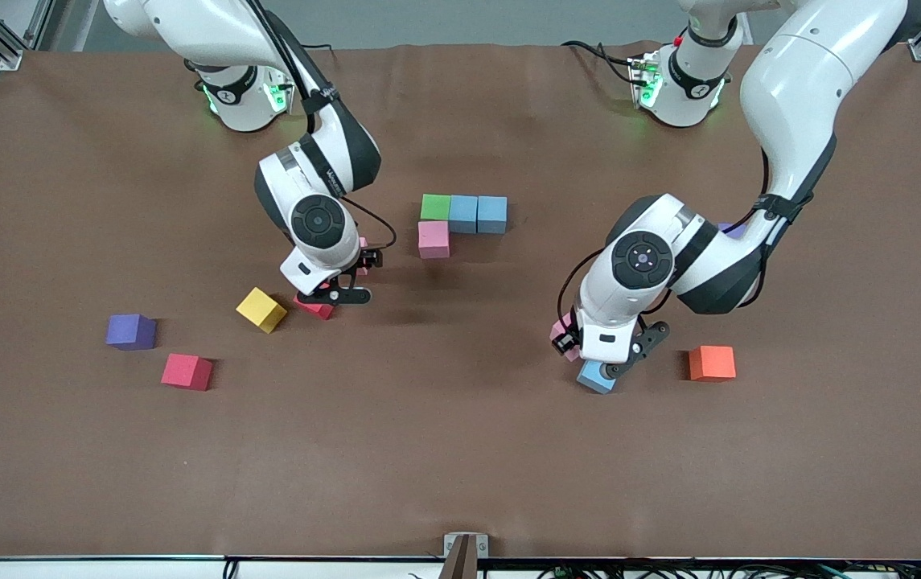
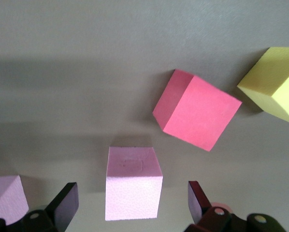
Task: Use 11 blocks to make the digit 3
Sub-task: 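Place the pink cube below the green cube with the right gripper, then carry the held pink cube toward the cube row with the right gripper, then lower the pink cube below the other pink cube with the right gripper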
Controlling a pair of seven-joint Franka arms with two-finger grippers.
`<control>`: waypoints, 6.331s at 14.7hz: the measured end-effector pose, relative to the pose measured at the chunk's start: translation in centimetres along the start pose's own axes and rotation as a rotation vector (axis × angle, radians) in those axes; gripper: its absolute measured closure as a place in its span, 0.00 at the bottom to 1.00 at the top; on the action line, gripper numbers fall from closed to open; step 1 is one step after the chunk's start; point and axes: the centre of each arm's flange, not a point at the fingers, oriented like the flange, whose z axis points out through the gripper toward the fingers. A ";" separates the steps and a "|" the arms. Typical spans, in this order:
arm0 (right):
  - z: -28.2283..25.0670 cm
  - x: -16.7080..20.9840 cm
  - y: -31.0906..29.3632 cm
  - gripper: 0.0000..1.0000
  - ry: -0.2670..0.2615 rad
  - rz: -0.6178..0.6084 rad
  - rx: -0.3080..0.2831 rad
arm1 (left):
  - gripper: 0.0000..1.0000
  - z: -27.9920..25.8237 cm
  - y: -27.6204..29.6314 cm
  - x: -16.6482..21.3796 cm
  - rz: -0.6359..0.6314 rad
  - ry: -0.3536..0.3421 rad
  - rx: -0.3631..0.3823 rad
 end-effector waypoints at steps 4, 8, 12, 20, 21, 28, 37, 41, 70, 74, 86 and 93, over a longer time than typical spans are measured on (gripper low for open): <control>1.7 -2.5 -0.7 0.00 0.036 -0.035 0.032 | 0.45 0.0 0.0 0.0 0.000 0.000 0.000; 2.9 -3.0 -0.4 0.00 0.041 -0.034 0.038 | 0.45 0.0 0.0 0.1 -0.001 0.000 0.000; 4.2 -3.1 0.2 0.00 0.060 -0.027 0.050 | 0.45 0.0 -0.1 0.2 -0.003 0.000 0.000; 5.8 -3.7 0.5 0.00 0.084 -0.027 0.063 | 0.45 0.0 -0.1 0.2 -0.003 0.000 0.000; 5.9 -3.7 0.5 0.00 0.085 -0.027 0.064 | 0.45 0.0 -0.1 0.3 -0.005 0.000 0.001; 6.3 -3.8 0.6 0.08 0.082 -0.027 0.062 | 0.45 0.0 -0.3 0.7 -0.010 0.001 0.001; 6.4 -3.8 0.6 0.41 0.083 -0.028 0.062 | 0.45 0.0 -0.4 1.0 -0.016 0.002 0.000; 4.0 -2.2 0.4 0.47 0.120 -0.017 0.087 | 0.45 -0.4 -0.4 1.0 -0.015 0.006 -0.004; 1.2 3.0 -16.2 0.47 0.028 -0.047 0.093 | 0.45 -2.0 0.1 0.1 -0.027 0.021 -0.024; 2.1 2.8 -16.0 0.47 0.018 -0.046 0.084 | 0.45 -2.0 0.1 0.1 -0.028 0.020 -0.019; 2.5 2.6 -16.0 0.47 0.013 -0.047 0.080 | 0.45 -2.0 0.1 0.1 -0.028 0.020 -0.018; 2.6 2.6 -16.0 0.47 0.012 -0.047 0.079 | 0.45 -2.0 0.1 0.0 -0.027 0.019 -0.019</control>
